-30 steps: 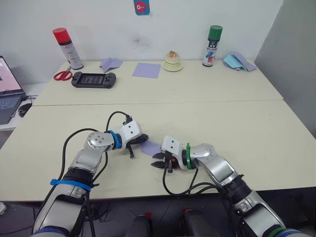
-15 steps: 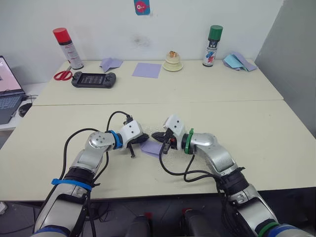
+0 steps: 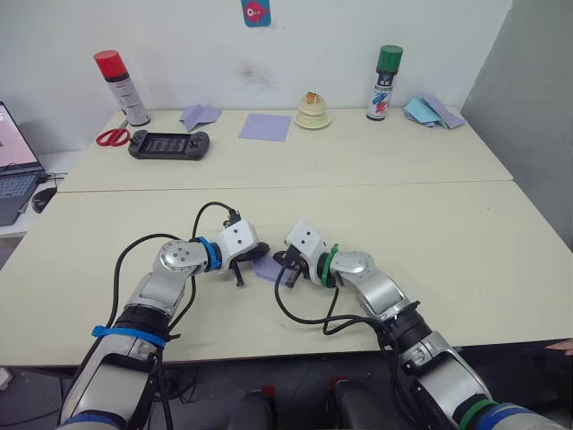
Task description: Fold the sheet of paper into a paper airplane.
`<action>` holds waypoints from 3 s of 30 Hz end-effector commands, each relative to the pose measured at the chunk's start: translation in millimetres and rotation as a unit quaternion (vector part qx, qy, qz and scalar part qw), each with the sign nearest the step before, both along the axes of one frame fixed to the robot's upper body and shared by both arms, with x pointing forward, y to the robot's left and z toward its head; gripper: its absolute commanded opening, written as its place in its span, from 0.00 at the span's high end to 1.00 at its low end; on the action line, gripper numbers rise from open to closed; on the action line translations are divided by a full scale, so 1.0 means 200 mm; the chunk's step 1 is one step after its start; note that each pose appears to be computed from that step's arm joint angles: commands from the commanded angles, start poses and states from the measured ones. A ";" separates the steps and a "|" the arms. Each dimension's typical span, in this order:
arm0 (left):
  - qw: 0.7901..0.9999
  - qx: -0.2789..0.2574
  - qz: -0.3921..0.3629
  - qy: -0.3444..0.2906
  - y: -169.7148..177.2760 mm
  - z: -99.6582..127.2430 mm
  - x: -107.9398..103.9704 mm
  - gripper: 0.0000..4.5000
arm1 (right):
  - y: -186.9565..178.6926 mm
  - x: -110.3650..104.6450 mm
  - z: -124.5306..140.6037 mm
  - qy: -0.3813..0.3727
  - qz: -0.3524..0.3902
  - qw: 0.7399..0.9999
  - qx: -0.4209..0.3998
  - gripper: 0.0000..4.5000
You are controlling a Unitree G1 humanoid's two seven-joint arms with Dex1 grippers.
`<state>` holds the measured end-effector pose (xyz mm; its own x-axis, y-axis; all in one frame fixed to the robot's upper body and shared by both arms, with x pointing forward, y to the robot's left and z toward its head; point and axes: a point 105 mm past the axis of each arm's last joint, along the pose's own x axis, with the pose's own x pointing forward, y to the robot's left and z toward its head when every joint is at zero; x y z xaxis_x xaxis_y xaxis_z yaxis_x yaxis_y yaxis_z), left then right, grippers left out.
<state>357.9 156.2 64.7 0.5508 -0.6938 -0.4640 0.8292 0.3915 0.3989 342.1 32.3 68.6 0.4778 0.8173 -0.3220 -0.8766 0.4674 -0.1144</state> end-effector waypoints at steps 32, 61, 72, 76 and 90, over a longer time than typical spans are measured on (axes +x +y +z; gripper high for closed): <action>0.995 0.065 0.018 0.077 0.11 -0.24 -0.09 1.00 | -0.44 -0.15 -0.20 0.175 -0.138 0.975 -0.002 0.99; 0.995 -0.044 0.055 0.072 0.08 -0.11 -0.07 1.00 | -0.14 -0.11 -0.08 0.013 -0.006 0.999 -0.031 0.99; 0.960 -0.172 0.171 0.138 0.14 -0.08 -0.04 1.00 | -0.14 -0.16 -0.12 0.025 0.008 0.999 -0.042 0.99; 0.962 -0.151 0.179 0.139 0.18 -0.13 -0.05 1.00 | -0.14 -0.17 -0.13 0.028 0.011 0.998 -0.049 0.99; 0.922 -0.305 0.204 0.125 0.28 0.19 0.06 1.00 | -0.12 -0.16 -0.14 0.028 0.013 0.998 -0.056 0.99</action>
